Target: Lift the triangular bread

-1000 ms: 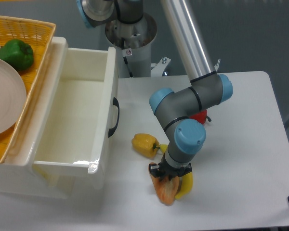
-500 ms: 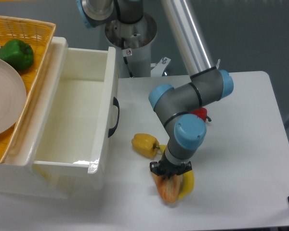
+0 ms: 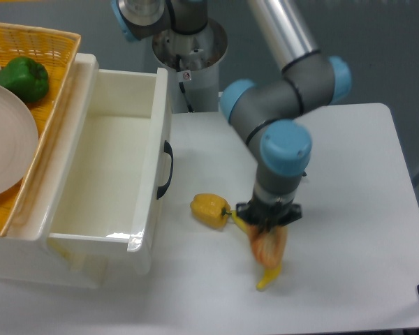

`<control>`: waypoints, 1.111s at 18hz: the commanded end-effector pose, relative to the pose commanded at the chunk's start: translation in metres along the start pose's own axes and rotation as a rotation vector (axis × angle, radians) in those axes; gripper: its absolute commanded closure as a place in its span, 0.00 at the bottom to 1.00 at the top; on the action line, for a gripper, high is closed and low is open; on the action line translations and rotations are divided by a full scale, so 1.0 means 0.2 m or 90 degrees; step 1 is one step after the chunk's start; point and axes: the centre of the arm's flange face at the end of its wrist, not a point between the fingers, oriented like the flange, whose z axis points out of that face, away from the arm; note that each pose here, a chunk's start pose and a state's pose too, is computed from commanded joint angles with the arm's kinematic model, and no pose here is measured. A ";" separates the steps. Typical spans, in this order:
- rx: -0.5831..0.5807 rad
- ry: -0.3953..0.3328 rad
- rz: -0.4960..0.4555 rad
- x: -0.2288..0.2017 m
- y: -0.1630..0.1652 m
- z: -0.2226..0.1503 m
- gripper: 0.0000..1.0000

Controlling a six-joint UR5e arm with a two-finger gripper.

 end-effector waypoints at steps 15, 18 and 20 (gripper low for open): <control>-0.017 0.009 0.114 -0.42 0.56 -0.19 1.00; -0.018 0.012 0.117 -0.45 0.60 -0.20 1.00; -0.018 0.012 0.114 -0.46 0.62 -0.21 1.00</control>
